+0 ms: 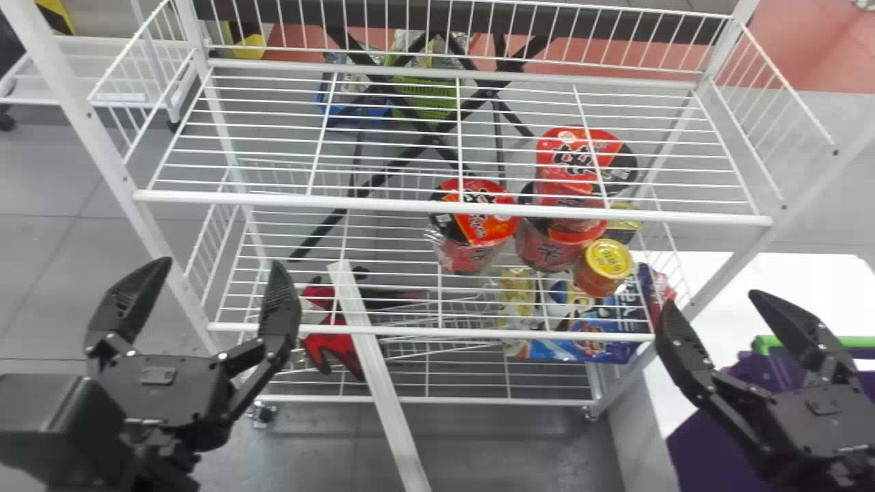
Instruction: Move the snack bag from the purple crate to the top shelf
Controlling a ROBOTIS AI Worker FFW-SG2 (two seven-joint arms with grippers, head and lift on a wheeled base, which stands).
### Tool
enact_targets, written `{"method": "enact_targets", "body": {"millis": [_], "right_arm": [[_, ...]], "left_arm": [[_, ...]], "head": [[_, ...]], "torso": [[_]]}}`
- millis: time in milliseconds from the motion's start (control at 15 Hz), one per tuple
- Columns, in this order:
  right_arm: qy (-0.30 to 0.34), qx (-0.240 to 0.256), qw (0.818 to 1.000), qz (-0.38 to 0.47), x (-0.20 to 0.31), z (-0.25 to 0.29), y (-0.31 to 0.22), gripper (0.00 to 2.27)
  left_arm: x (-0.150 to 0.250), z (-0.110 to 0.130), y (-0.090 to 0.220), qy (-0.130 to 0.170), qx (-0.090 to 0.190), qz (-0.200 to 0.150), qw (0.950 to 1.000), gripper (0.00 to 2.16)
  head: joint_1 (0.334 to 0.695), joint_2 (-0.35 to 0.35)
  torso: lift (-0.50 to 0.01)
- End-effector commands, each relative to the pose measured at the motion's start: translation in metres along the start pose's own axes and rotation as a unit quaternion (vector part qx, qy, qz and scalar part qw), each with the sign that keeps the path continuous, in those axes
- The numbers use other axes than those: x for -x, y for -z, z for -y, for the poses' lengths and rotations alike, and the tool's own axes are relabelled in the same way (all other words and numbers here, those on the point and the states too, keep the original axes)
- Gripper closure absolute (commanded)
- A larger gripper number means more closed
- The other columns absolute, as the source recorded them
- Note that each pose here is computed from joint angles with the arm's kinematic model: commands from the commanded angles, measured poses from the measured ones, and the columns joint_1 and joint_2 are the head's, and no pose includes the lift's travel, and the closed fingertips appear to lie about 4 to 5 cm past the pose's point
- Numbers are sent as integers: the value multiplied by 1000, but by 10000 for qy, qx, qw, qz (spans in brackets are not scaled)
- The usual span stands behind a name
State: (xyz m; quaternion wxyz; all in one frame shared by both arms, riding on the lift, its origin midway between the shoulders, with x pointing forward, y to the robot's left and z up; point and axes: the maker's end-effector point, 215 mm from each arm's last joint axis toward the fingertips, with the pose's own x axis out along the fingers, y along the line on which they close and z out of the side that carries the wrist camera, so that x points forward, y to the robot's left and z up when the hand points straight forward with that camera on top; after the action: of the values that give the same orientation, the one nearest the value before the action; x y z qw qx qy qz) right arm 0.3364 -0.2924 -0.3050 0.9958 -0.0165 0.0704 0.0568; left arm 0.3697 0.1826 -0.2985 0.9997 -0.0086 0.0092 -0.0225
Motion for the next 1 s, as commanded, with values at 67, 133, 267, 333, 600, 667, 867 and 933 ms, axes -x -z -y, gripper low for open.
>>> {"method": "enact_targets", "body": {"millis": [67, 133, 267, 333, 600, 667, 867, 933], "right_arm": [[323, -78, 9988, -364, 21, 58, 7, 178], [454, -119, 9980, -416, 27, 76, 9, 178], [685, -232, 9962, -488, 40, 107, 19, 178], [798, -324, 9946, -579, 48, 126, 28, 178], [1087, -899, 9797, -1423, 73, 190, 78, 174], [1088, -1205, 9720, -1698, 78, 200, 92, 174], [996, -1670, 9573, -2141, 81, 218, 115, 174], [910, -1932, 9488, -2326, 81, 223, 125, 178]], "left_arm": [[0, -5, 4, -41, -19, 33, 10000, 56], [1, -6, 6, -42, -13, 24, 10000, 56], [1, -7, 7, -50, 6, 28, 10000, 56], [1, -6, 7, -43, 6, 28, 10000, 56], [-1, -5, 7, 1, 32, 38, 10000, 56], [-2, -4, 6, 6, 40, 51, 10000, 56], [-6, -5, 13, 10, 20, 6, 10000, 56], [-7, -5, 15, 9, 13, -1, 10000, 56]], "head": [[695, -187], [695, -228], [695, -276], [695, -301], [695, -350], [695, -350], [695, -350], [695, -350]], "torso": [[-453], [-453], [-453], [-453], [-453], [-453], [-453], [-453]]}}
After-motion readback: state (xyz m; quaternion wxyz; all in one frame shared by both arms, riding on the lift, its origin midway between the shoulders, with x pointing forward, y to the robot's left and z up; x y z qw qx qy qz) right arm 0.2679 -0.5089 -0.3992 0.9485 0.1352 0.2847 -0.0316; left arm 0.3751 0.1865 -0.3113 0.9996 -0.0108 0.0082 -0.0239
